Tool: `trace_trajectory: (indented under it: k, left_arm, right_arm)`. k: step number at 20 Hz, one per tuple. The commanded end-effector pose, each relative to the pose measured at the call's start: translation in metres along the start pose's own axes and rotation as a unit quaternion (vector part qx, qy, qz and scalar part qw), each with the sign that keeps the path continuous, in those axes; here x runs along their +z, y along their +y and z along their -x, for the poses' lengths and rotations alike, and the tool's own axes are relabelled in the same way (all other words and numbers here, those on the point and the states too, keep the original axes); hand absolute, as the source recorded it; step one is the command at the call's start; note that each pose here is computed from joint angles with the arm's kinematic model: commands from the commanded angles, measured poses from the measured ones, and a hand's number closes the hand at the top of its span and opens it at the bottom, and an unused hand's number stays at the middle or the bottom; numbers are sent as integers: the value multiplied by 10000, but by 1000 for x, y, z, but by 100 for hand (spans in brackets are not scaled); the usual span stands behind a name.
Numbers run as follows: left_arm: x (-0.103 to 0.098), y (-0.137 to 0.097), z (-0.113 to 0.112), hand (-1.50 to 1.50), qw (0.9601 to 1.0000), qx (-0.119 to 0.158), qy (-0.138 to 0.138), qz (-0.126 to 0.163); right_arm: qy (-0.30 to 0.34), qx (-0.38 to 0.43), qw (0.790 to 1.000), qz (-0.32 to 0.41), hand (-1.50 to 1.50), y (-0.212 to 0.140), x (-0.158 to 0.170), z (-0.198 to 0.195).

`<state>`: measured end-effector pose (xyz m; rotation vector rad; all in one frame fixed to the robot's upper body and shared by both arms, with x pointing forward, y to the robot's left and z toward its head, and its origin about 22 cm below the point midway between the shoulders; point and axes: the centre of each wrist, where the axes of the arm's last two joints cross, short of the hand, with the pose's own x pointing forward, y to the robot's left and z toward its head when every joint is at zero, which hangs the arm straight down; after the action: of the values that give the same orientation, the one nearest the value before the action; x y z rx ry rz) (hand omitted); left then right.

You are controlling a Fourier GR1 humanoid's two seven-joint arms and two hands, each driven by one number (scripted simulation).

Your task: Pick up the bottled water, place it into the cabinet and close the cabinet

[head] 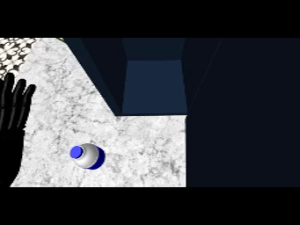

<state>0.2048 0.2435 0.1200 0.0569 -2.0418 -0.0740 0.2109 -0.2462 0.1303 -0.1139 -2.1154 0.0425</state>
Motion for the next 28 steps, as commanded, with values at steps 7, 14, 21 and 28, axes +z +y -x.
trace_trajectory:
  k: [7,14,21,28]
  left_arm:
    - [19,-9,0,-150,9949,680,497,-559]
    - [47,-3,-36,-150,9917,811,679,-734]
    - [72,-13,-31,-150,9898,85,1152,-840]
    - [78,3,-1,-150,9831,233,1495,-1031]
  right_arm:
    - [624,-952,9837,-1393,-150,24,42,-9]
    - [690,-1259,9783,-1496,-150,19,77,-59]
    - [777,-1217,9764,-1605,-150,10,93,-81]
    - [756,-1177,9772,-1594,-150,2,111,-106]
